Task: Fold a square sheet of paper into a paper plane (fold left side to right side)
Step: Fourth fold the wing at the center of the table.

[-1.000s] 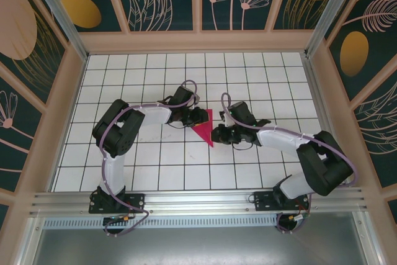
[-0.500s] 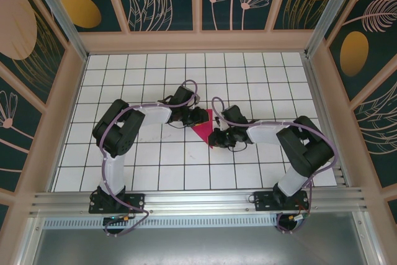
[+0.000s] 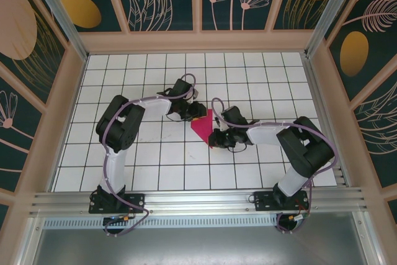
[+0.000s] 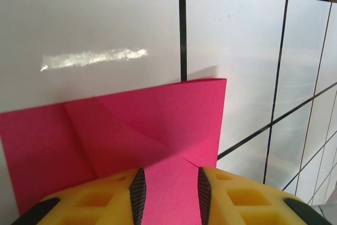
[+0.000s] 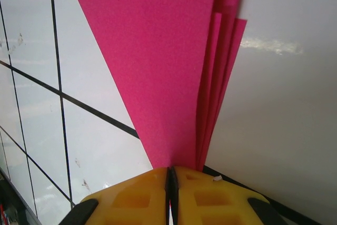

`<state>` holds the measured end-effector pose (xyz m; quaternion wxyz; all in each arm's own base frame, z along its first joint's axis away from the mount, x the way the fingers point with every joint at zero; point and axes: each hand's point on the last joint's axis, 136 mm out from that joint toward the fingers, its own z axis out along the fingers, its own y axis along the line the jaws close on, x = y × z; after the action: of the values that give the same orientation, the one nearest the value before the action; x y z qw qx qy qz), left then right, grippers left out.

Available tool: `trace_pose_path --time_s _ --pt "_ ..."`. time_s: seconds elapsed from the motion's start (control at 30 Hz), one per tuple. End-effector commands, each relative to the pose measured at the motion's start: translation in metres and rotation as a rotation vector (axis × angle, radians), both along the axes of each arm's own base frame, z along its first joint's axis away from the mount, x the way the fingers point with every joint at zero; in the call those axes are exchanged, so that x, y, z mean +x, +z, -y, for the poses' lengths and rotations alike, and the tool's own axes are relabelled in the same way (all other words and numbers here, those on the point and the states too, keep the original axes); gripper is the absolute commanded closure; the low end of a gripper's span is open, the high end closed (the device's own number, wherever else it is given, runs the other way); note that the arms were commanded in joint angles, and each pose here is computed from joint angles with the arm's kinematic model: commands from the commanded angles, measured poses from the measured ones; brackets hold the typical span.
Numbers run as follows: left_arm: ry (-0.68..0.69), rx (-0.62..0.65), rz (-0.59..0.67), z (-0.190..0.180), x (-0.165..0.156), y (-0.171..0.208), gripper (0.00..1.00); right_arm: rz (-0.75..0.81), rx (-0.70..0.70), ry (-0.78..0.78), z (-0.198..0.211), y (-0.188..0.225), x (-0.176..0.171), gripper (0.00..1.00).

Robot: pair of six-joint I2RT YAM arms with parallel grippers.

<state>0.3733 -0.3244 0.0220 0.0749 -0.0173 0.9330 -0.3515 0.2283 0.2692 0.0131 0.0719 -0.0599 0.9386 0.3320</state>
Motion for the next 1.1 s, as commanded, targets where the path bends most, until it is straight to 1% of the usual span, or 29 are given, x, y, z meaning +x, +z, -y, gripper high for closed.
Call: trace_pose_path --time_s 0.0,0.2,0.4,0.5,0.57,0.67,0.77,0.83,0.9,0.97,1.03,1.07 --pt "0.068 0.097 0.067 -0.029 0.040 -0.021 0.63 -0.160 -0.191 0.008 0.037 -0.045 -0.045 0.86" --pt "0.082 0.118 0.074 -0.038 0.063 -0.028 0.63 -0.157 -0.186 0.003 0.038 -0.045 -0.045 0.86" --pt "0.087 0.112 0.106 -0.047 0.086 -0.013 0.62 -0.156 -0.190 -0.007 0.039 -0.048 -0.045 0.87" --pt "0.078 0.096 0.143 -0.046 0.096 0.007 0.61 -0.156 -0.193 -0.012 0.039 -0.049 -0.044 0.88" --pt "0.070 0.087 0.181 -0.044 0.101 0.026 0.60 -0.152 -0.190 -0.014 0.038 -0.049 -0.043 0.90" --pt "0.068 0.059 0.248 -0.045 0.099 0.062 0.61 -0.147 -0.190 -0.024 0.039 -0.049 -0.041 0.90" --pt "0.071 -0.012 0.294 -0.048 0.076 0.091 0.61 -0.145 -0.187 -0.027 0.037 -0.049 -0.039 0.91" --pt "0.058 -0.084 0.296 -0.046 0.049 0.100 0.61 -0.145 -0.188 -0.026 0.037 -0.050 -0.039 0.91" --pt "0.040 -0.132 0.285 -0.040 0.022 0.102 0.62 -0.145 -0.189 -0.026 0.037 -0.050 -0.039 0.91" --pt "0.015 -0.158 0.254 -0.032 -0.007 0.095 0.63 -0.145 -0.191 -0.027 0.037 -0.051 -0.039 0.92" --pt "-0.007 -0.189 0.219 -0.020 -0.031 0.087 0.64 -0.147 -0.194 -0.025 0.038 -0.051 -0.039 0.92" --pt "-0.020 -0.207 0.213 -0.011 -0.038 0.089 0.64 -0.147 -0.196 -0.025 0.038 -0.051 -0.040 0.92"
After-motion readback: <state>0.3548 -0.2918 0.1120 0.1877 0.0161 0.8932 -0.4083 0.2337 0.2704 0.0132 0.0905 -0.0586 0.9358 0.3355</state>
